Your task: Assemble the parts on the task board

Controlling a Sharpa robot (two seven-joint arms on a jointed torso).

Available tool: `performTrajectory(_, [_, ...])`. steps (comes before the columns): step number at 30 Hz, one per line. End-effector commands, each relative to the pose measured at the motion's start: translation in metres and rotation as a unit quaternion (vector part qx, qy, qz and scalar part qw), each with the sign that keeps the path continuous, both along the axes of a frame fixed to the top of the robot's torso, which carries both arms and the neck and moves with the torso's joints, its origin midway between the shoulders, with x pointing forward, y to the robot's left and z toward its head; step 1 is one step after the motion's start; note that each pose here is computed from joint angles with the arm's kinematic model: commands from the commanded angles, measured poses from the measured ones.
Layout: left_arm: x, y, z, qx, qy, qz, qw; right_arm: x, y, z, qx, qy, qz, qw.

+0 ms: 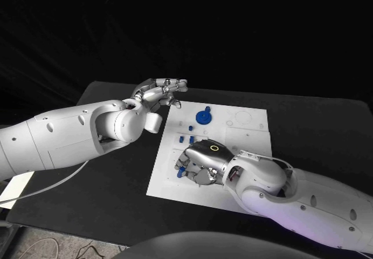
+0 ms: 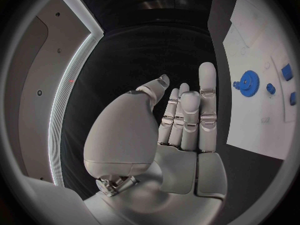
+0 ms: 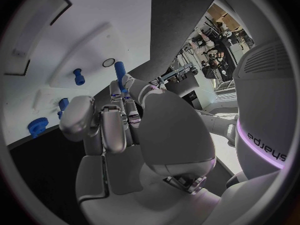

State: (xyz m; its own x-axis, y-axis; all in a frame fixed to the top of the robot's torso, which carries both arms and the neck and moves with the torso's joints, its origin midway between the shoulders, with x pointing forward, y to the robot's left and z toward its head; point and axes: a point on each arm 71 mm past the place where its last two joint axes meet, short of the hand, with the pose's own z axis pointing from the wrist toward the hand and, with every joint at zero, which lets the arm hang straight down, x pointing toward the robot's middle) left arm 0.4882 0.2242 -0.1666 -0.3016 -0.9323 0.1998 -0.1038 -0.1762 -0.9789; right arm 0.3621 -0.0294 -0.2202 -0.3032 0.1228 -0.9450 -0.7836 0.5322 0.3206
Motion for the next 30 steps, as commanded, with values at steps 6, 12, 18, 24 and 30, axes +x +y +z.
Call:
performTrajectory(6, [-0.0004,-0.002,0.0009,-0.006,-0.002,-0.010,1.000,0.000,0.001,-0.004,-0.016,-0.007,0.001,1.000])
performTrajectory(12, [-0.0003,-0.001,0.0009,-0.006,-0.002,-0.009,1.000,0.000,-0.002,-0.003,-0.017,-0.016,-0.005,1.000])
performTrajectory(18, [-0.0002,0.000,0.0008,-0.005,-0.002,-0.007,1.000,-0.001,-0.006,-0.001,-0.018,-0.020,-0.008,1.000])
performTrajectory(24, [-0.0003,0.000,0.0008,-0.005,-0.002,-0.007,1.000,0.001,-0.009,-0.002,-0.026,-0.020,-0.012,0.999])
performTrajectory(30, [-0.0003,0.001,0.0009,-0.005,-0.002,-0.007,1.000,0.003,-0.009,-0.004,-0.038,-0.020,-0.017,0.999])
